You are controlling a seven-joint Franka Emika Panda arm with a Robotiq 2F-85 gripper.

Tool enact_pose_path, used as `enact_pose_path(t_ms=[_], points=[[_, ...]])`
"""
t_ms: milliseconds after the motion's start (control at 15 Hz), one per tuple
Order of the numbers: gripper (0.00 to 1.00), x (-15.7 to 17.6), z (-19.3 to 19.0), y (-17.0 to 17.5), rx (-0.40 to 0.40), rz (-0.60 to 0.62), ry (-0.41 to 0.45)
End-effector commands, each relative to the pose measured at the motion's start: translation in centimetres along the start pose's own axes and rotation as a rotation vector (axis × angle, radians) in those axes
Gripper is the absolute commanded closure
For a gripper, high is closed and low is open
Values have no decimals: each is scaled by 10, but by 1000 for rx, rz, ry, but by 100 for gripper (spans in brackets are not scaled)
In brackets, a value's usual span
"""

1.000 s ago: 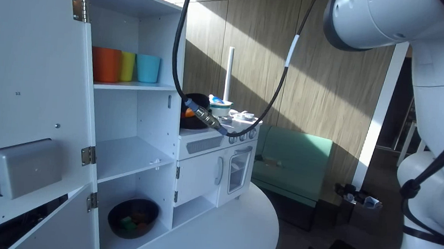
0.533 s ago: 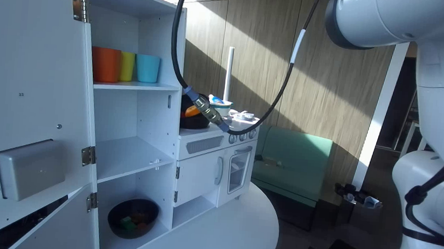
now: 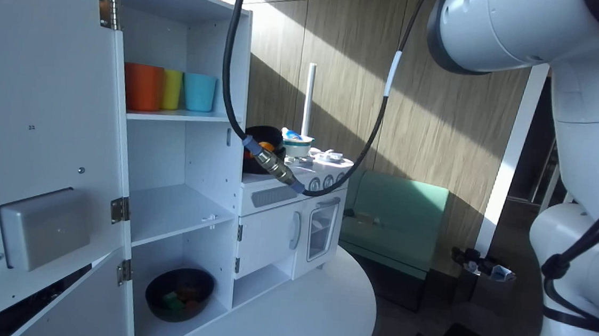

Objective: Close the cupboard doors

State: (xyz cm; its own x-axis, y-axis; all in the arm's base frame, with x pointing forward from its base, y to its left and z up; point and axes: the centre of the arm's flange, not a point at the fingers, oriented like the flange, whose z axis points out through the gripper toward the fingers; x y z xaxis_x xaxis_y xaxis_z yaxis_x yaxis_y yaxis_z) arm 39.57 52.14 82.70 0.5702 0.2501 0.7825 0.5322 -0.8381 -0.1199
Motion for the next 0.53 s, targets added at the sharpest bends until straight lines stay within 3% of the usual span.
enact_pose_path(t_ms=[0, 467], points=[[0, 18, 0, -2, 11, 7, -11], [0, 14, -2, 0, -35, 19, -100]])
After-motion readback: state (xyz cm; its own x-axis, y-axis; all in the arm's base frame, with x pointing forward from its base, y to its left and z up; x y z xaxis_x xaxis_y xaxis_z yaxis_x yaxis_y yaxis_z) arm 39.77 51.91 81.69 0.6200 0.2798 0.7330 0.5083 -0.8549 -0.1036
